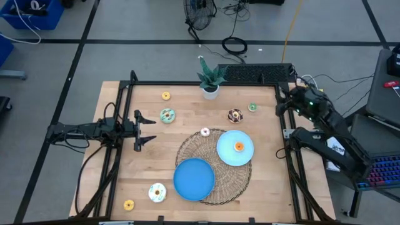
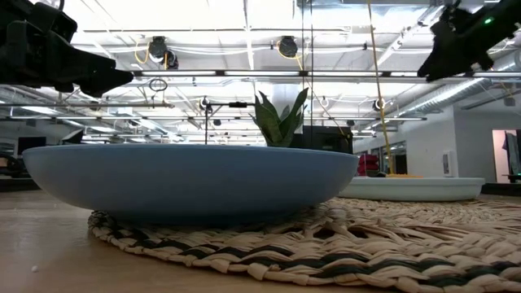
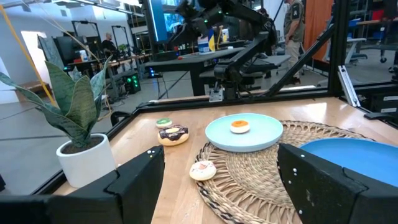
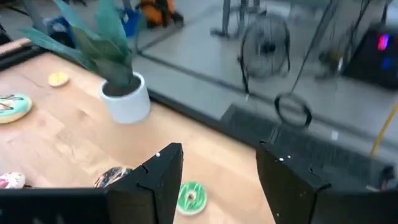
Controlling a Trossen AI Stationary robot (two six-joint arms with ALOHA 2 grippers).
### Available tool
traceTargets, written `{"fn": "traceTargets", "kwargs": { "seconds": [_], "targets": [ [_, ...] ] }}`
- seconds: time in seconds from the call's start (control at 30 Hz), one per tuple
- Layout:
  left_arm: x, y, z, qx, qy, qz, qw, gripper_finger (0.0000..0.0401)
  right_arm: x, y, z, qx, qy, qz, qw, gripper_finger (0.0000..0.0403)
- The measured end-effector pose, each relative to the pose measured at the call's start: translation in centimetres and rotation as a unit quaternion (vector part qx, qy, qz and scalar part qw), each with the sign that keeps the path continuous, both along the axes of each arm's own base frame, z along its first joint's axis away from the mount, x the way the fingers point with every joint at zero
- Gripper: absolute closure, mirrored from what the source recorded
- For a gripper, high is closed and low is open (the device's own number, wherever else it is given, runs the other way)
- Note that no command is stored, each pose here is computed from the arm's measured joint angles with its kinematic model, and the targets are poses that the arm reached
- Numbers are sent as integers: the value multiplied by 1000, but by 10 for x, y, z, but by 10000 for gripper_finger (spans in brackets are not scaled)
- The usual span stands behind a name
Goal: Pick & Place donuts
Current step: Put the small green donut on the light blue plate
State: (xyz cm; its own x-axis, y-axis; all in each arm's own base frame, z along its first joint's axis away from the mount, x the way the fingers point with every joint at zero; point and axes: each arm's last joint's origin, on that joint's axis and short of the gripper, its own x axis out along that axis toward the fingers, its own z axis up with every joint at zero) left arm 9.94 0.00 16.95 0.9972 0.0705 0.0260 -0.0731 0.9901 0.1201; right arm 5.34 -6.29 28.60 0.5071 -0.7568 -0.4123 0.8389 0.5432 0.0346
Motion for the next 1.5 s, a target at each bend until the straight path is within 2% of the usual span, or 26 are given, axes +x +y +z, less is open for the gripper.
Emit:
{"fn": "traceTargets", "kwargs": {
  "seconds": [0.2,0.33,0.47,0.63,0.93,1.07,1.27,1.5],
  "targets": [
    [0,0,0,0,0,0,1000,95,30,-31,-26,144,59,-35,987,216],
    [0,0,0,0,0,0,1000,95,50,-50,-53,242,126,-28,962,216],
    [0,0,0,0,0,0,1000,95,65,-65,-77,295,181,-32,938,216],
    [0,0,0,0,0,0,1000,95,79,-79,-94,305,193,-31,932,216],
    [0,0,0,0,0,0,1000,95,96,-96,-105,269,180,-12,946,216],
    [0,0,0,0,0,0,1000,95,98,-97,-110,264,204,8,943,212],
    [0,0,0,0,0,0,1000,95,106,-95,-122,278,233,26,932,166],
    [0,0,0,0,0,0,1000,95,111,-97,-128,276,234,29,932,116]
  ]
}}
